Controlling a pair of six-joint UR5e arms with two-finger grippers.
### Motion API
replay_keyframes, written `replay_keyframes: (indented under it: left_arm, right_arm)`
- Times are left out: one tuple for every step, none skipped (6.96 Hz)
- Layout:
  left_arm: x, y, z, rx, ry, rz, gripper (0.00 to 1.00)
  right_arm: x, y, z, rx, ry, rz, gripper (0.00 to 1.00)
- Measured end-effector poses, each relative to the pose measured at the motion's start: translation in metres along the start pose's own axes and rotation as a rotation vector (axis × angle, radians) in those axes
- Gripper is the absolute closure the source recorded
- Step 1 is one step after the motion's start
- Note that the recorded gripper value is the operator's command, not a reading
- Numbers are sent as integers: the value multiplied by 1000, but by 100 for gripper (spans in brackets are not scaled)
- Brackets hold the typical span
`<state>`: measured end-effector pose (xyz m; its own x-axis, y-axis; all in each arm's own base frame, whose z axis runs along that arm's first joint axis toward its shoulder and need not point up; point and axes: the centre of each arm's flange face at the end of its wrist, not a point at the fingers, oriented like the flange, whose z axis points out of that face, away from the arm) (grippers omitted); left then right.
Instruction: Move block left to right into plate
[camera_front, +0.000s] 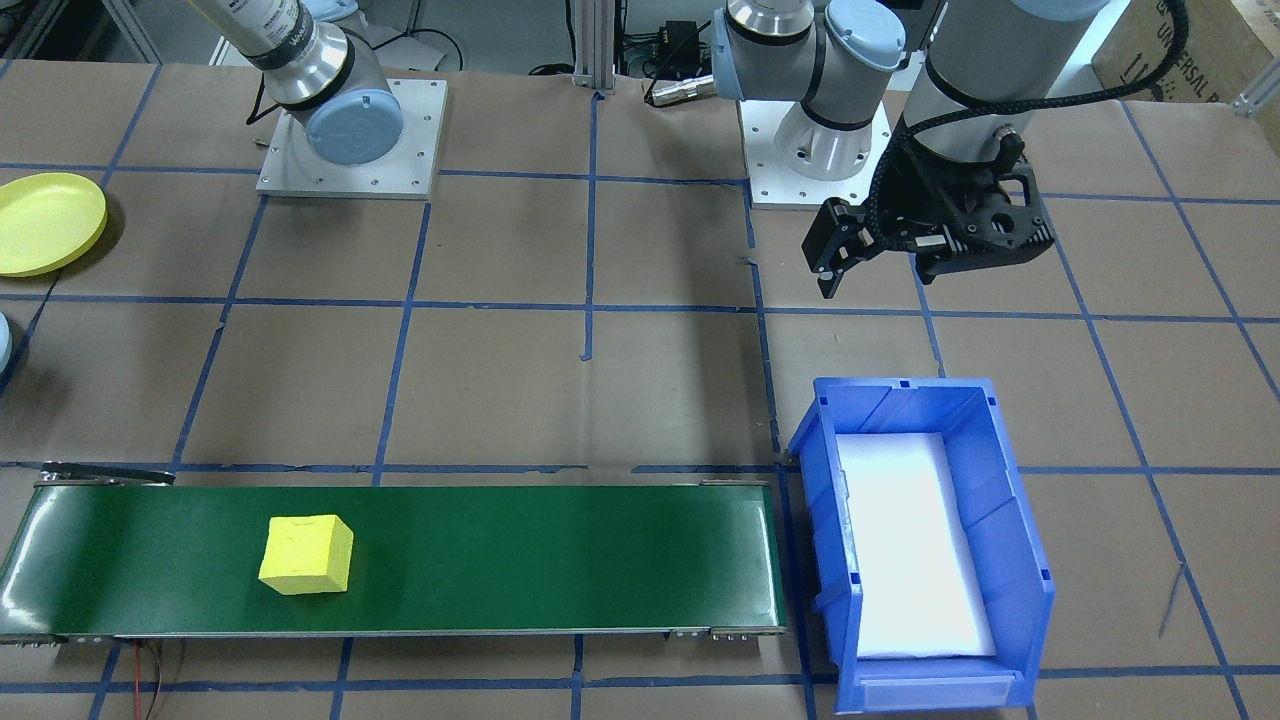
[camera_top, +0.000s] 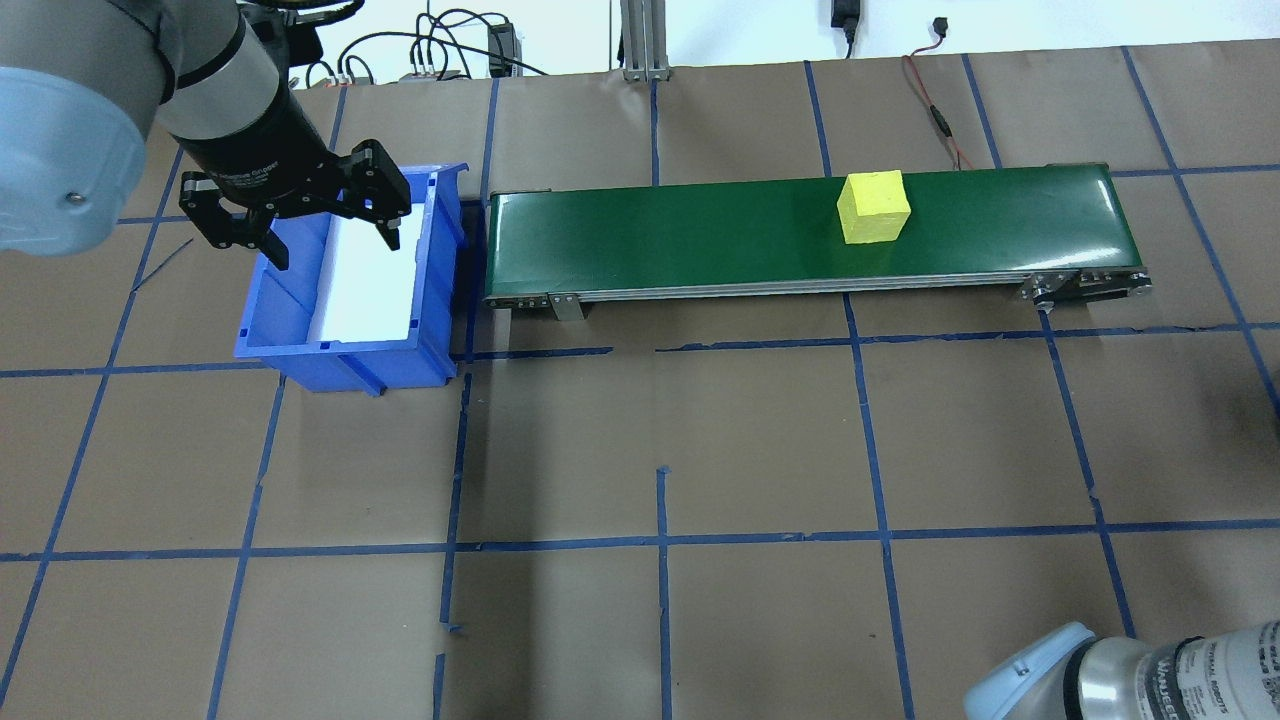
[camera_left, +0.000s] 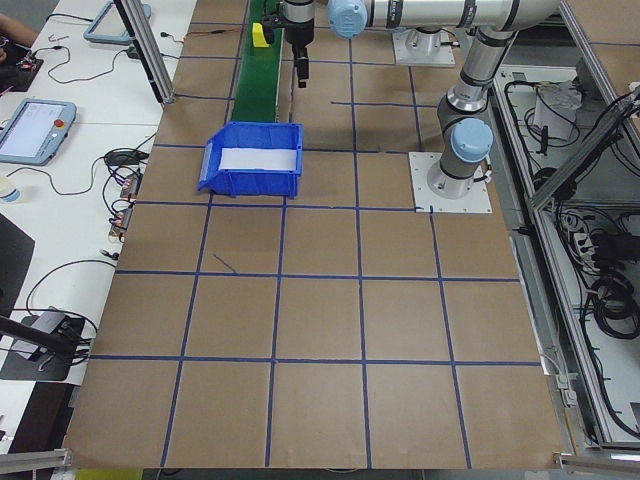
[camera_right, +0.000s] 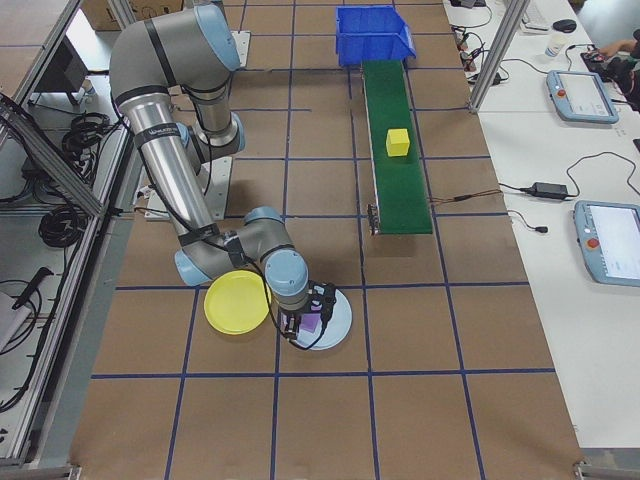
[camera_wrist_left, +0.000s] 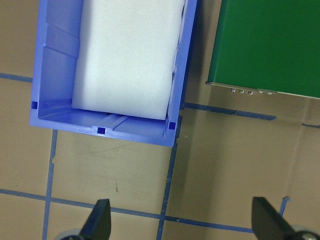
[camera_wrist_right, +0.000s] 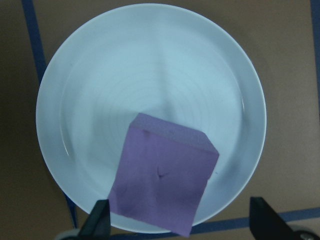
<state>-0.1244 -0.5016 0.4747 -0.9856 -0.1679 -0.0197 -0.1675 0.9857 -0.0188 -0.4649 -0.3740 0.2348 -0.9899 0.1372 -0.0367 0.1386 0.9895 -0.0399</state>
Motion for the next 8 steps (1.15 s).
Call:
replay_keyframes:
  left_arm:
    - [0,0,0,0,-2,5,0]
    - [0,-1,0,1,-2,7,0]
    - [2,-1,0,3,-1,11,0]
    - [4,1,-2,8,1,17,0]
    - [6,2,-3,10,4,21,0]
    - [5,2,-3,9,5,20,0]
    - [4,2,-3,8,6,17,0]
    - [3,2,-3,7,7,15,0]
  right_arm:
    - [-13,-22,-17,36,25,-37,0]
    - [-44,-65,-52,95,64,-104,0]
    - [-93,-107,-81,133,78,-154,0]
    - [-153,-141,-96,158,75,-195,0]
    - [-213,-166,-102,177,55,-218,0]
    - [-266,-183,-104,192,14,-202,0]
    - [-315,-193,-100,187,-40,-145,0]
    - [-350,-200,-95,183,-98,-103,0]
